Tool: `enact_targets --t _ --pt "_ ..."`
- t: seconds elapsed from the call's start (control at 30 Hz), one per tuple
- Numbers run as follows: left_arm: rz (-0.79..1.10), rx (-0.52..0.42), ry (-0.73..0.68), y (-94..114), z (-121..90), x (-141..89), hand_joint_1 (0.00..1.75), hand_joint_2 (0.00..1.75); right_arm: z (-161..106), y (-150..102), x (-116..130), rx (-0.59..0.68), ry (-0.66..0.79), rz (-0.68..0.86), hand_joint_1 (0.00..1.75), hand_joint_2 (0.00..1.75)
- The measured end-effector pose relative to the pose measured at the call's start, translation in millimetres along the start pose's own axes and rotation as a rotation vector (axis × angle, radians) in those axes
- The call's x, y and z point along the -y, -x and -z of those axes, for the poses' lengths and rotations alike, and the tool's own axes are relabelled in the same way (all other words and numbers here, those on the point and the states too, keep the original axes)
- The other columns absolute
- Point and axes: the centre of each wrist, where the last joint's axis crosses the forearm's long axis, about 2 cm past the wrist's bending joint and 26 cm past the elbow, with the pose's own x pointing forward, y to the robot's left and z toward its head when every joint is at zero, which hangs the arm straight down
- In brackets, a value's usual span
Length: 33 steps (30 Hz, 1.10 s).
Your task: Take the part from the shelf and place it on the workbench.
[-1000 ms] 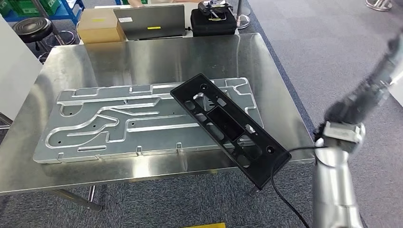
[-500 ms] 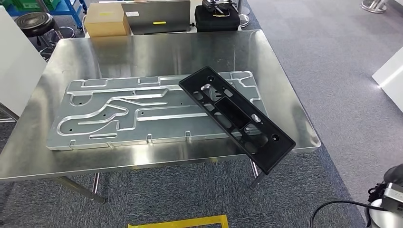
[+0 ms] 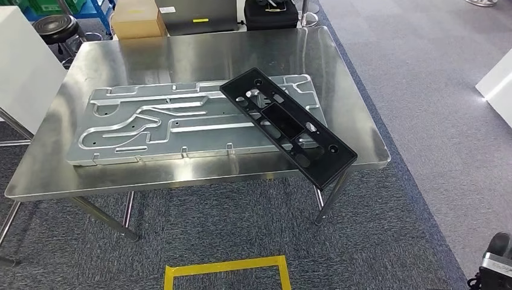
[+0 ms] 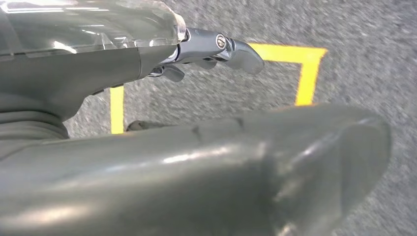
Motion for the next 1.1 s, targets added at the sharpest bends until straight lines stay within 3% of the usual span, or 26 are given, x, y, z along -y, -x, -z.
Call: enact_targets --t 0.23,0.33,0.4,0.53,0.73,0.93,1.1 --pt "0.001 -0.025 -0.007 1 0 2 0.0 0.0 -55 30 0 -0.24 -0.129 -0.071 0.0 0.0" --pt "-0.001 -0.041 -0.018 1 -1 2 0.0 0.0 -117 65 3 -0.516 -0.243 -0.185 0.0 0.0" --pt "-0.001 -0.051 -0.024 3 -2 2 0.0 0.0 -171 72 5 -0.734 -0.284 -0.244 0.0 0.0" --pt "-0.003 -0.059 -0.029 3 -2 2 0.0 0.0 -248 53 -17 -1.178 -0.378 -0.267 0.0 0.0" --pt "0.0 -0.06 -0.027 2 -2 3 0.0 0.0 -304 4 -49 -1.743 -0.665 -0.177 0.0 0.0" --pt "0.009 -0.058 -0.01 3 -2 6 0.0 0.0 -326 -33 -68 -1.973 -0.93 -0.04 0.0 0.0" --pt "0.021 -0.042 0.002 -2 0 7 0.0 0.0 -332 -50 -80 -2.003 -1.089 0.053 0.0 0.0"
